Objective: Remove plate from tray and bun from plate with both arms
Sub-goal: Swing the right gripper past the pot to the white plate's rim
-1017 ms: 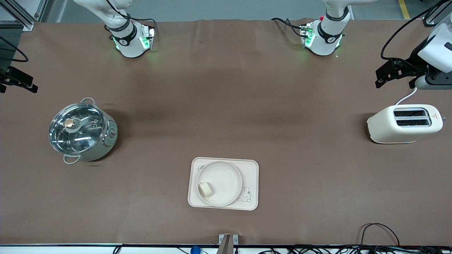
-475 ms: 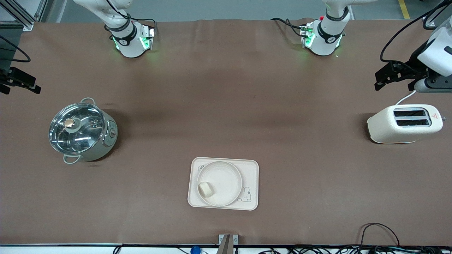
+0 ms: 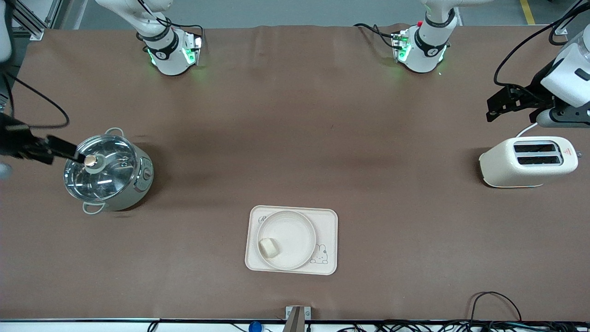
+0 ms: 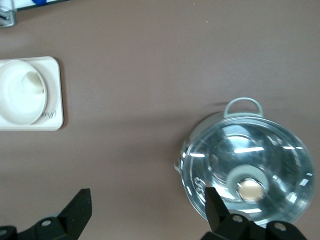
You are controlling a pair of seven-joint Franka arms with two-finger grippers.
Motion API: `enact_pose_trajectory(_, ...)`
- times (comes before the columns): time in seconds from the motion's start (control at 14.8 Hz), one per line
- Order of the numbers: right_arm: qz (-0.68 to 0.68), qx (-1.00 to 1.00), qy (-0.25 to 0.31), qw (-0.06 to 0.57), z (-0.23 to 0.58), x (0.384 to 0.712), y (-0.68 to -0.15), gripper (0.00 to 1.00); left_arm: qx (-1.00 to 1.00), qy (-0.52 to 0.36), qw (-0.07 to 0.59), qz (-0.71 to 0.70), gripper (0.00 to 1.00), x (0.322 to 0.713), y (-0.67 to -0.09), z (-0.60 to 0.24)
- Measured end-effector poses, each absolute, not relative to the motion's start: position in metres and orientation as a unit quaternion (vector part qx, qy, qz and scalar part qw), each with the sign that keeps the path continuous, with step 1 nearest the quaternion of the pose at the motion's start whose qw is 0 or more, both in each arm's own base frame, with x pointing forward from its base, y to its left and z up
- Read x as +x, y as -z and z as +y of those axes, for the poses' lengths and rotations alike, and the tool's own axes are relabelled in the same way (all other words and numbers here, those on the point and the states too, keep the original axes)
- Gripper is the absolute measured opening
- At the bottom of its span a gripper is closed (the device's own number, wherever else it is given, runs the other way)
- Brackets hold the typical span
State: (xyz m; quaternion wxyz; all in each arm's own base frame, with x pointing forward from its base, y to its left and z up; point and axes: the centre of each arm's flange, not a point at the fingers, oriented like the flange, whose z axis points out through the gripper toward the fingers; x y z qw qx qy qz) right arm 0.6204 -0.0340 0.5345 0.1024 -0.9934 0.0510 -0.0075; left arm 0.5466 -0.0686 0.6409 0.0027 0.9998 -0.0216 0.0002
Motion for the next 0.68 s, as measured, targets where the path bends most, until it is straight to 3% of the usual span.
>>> enact_pose_trajectory(0.68,0.124,-0.98,0.01,0.157,0.106,0.676,-0.421,1.0,1.0,0.005,0.003,-0.02,1.0,0.551,-0.635,-0.067)
